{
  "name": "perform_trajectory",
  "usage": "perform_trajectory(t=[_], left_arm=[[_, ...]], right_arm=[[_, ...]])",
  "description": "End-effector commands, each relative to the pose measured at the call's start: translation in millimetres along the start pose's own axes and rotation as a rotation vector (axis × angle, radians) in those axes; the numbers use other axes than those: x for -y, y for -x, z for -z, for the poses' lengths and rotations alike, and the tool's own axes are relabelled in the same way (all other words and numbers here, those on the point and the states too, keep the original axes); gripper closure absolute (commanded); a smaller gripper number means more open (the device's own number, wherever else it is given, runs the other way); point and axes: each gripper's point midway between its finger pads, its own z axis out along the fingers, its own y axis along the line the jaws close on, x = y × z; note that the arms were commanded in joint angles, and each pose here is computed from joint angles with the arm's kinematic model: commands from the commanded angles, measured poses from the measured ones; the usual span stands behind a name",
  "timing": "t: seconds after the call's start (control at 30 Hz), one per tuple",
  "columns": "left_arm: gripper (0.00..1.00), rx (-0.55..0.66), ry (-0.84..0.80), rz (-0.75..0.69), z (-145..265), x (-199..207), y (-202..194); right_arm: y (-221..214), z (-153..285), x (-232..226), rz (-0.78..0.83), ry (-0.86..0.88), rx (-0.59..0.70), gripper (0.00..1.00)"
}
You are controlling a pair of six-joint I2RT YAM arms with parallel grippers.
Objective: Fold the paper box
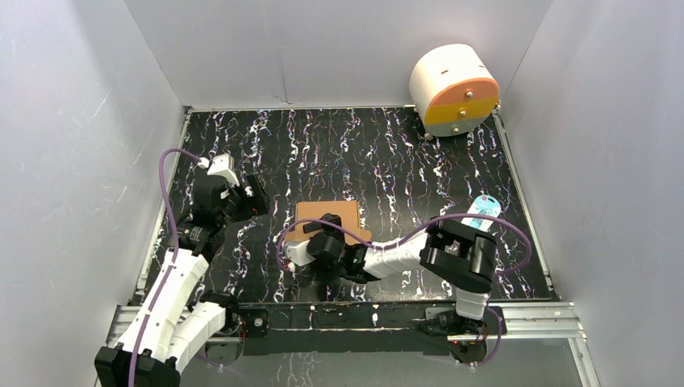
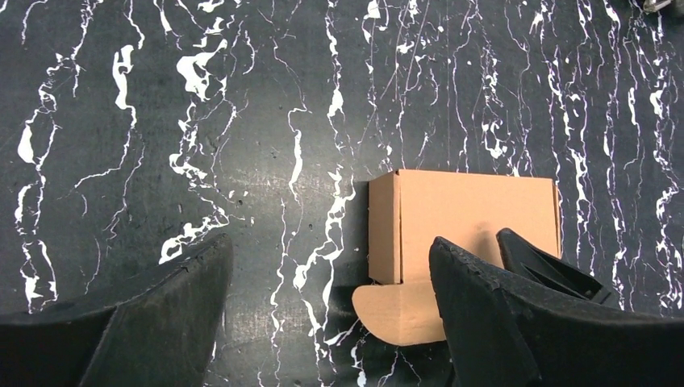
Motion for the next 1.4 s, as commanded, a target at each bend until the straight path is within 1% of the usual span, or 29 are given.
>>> perform_trajectory(t=[0.0,0.17,0.2,0.43,0.53,0.7,0.73,0.9,1.1,1.23,1.37], left_arm=[[0.13,0.000,-0.066,-0.001,2,7,0],[0.14,-0.011,-0.080,0.005,0,8,-2],[0.14,-0.013,-0.082,0.005,0,8,-2],[0.14,-0.004,-0.097,0.006,1,10,0],[0.14,0.017,-0.097,0.002,4,11,6],[0.14,0.035,-0.116,0.006,7,16,13],[0.14,0.035,-0.125,0.011,8,18,14],[0.14,0.059,-0.155,0.015,19,26,24],[0.14,0.098,-0.130,-0.016,31,25,40],[0.14,0.107,-0.107,-0.031,31,21,43],[0.14,0.092,-0.133,0.021,29,23,32]], right_arm=[[2,-6,12,0.027,-0.079,-0.017,0.16],[7,-4,15,0.023,-0.065,-0.003,0.43],[8,-3,17,0.020,-0.066,0.004,0.47],[17,9,39,0.002,-0.071,0.033,0.70],[22,18,52,-0.029,-0.054,0.049,0.77],[28,29,65,-0.082,0.011,0.081,0.82],[28,31,66,-0.090,0.022,0.084,0.84],[29,42,70,-0.144,0.163,0.086,0.89],[29,60,83,-0.210,0.327,0.073,0.89],[24,61,90,-0.249,0.371,0.074,0.89],[22,54,70,-0.260,0.419,0.063,0.85]])
